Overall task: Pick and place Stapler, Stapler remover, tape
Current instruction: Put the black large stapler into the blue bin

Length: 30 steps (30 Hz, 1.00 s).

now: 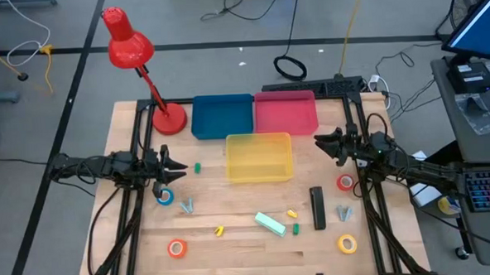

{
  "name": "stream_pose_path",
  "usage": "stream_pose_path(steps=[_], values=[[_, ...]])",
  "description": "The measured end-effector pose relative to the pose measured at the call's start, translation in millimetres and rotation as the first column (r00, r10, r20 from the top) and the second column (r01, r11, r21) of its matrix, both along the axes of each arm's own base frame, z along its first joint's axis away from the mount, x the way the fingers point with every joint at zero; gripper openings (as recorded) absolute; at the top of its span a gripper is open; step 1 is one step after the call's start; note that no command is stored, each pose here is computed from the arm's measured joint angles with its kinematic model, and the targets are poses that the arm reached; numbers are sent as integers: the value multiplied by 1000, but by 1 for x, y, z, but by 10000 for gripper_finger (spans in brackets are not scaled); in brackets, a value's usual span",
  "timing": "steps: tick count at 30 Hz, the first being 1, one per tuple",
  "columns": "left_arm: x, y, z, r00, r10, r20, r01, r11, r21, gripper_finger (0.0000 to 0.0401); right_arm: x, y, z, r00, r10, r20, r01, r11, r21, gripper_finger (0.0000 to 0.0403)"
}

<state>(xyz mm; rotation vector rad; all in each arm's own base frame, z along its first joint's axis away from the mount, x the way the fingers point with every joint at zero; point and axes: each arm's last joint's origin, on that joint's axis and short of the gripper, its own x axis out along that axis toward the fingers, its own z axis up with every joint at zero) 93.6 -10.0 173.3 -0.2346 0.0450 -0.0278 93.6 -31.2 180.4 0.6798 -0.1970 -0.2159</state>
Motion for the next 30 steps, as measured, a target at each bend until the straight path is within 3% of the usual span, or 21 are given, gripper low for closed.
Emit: stream_pose_path(steps=[4, 15, 18, 22, 27, 30], values=[[0, 0, 0, 1000, 0, 0, 0, 1000, 0, 111, 0, 0, 0, 999, 4, 47, -12, 986, 167, 167], [0, 0, 1, 1000, 12, 9, -12, 1000, -1, 111, -1, -4, 1, 989, -123, 77, 103, 969, 226, 167], [0, 1, 3, 998, 45, 35, -45, 999, -5, 111, -3, -2, 12, 980, -80, 182, 46, 981, 187, 167], [0, 3, 6, 993, 94, 69, -93, 996, -12, 111, -6, 6, 32, 927, 92, 362, -117, 992, 46, 167], [0, 4, 8, 987, 132, 90, -130, 991, -22, 111, -8, 15, 61, 872, 187, 453, -181, 982, -58, 167], [0, 4, 9, 987, 133, 95, -128, 990, -56, 111, -3, 20, 79, 871, 246, 426, -223, 969, -103, 167]])
